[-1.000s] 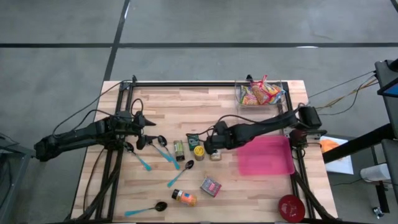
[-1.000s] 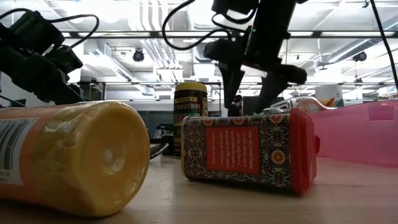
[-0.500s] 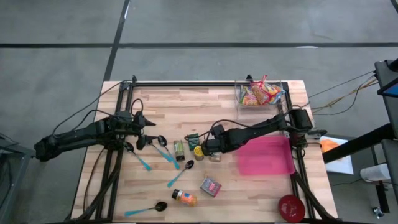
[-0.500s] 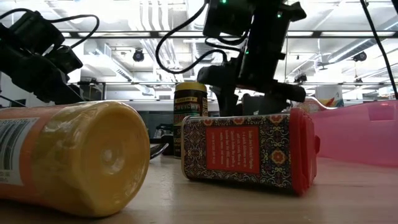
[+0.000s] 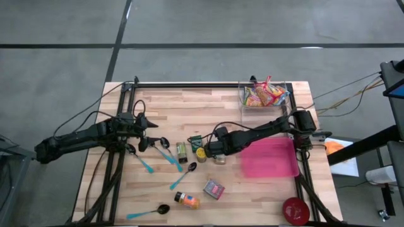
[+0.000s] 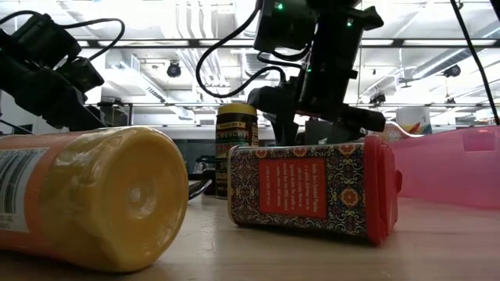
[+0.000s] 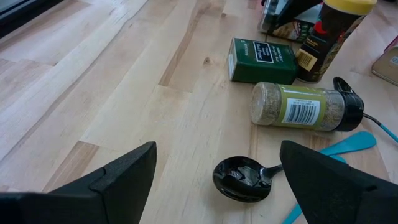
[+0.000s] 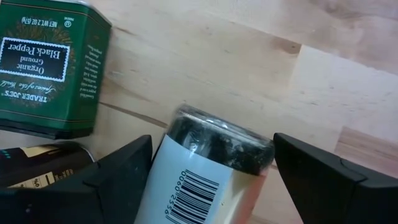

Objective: Pick & Place Food Item
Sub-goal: Put the gold seasoning bottle into the bottom transparent bin

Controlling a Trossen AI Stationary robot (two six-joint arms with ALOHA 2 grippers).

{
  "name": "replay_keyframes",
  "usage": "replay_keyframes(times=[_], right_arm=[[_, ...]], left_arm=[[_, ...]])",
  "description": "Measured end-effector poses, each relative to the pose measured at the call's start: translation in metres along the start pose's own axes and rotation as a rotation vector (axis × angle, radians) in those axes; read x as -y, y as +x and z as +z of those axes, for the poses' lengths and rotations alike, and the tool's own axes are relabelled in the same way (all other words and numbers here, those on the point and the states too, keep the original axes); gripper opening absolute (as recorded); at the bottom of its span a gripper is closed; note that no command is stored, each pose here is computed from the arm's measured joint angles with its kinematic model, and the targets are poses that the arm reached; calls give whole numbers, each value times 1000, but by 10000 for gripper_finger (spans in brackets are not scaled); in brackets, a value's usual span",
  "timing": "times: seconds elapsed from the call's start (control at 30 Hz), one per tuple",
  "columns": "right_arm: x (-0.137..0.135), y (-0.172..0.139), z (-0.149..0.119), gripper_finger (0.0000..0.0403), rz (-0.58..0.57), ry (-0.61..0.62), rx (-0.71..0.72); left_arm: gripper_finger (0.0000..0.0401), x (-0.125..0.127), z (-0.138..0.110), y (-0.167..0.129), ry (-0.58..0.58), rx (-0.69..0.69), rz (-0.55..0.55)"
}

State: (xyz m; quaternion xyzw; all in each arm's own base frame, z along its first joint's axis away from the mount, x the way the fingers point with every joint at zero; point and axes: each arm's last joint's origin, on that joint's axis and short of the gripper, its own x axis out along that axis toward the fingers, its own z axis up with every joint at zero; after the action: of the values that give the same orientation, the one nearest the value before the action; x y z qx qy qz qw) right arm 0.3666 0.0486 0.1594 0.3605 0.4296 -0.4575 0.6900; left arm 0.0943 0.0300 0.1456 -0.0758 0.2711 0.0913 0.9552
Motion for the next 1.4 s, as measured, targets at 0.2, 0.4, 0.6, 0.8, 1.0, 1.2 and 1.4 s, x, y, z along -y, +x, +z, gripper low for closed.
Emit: replay_keyframes(times=[0.2, 0.4, 0.6, 0.8, 1.0, 1.2, 1.4], right_arm=[[2, 0, 0, 276, -16, 1, 2], [3, 0, -1, 282, -21, 2, 3], [3, 0, -1, 284, -23, 5, 3], [4, 0, -1, 268, -29, 5, 2], [4, 1, -1, 276, -30, 8, 2], [4, 1, -1, 264, -37, 6, 1], [5, 1, -1, 264, -38, 5, 1]], left_arm=[[345, 0, 0, 0, 0, 0, 0], [345, 0, 0, 0, 0, 0, 0], [345, 0, 0, 0, 0, 0, 0], [345, 0, 0, 0, 0, 0, 0], [345, 0, 0, 0, 0, 0, 0], [345, 0, 0, 0, 0, 0, 0], [345, 0, 0, 0, 0, 0, 0]])
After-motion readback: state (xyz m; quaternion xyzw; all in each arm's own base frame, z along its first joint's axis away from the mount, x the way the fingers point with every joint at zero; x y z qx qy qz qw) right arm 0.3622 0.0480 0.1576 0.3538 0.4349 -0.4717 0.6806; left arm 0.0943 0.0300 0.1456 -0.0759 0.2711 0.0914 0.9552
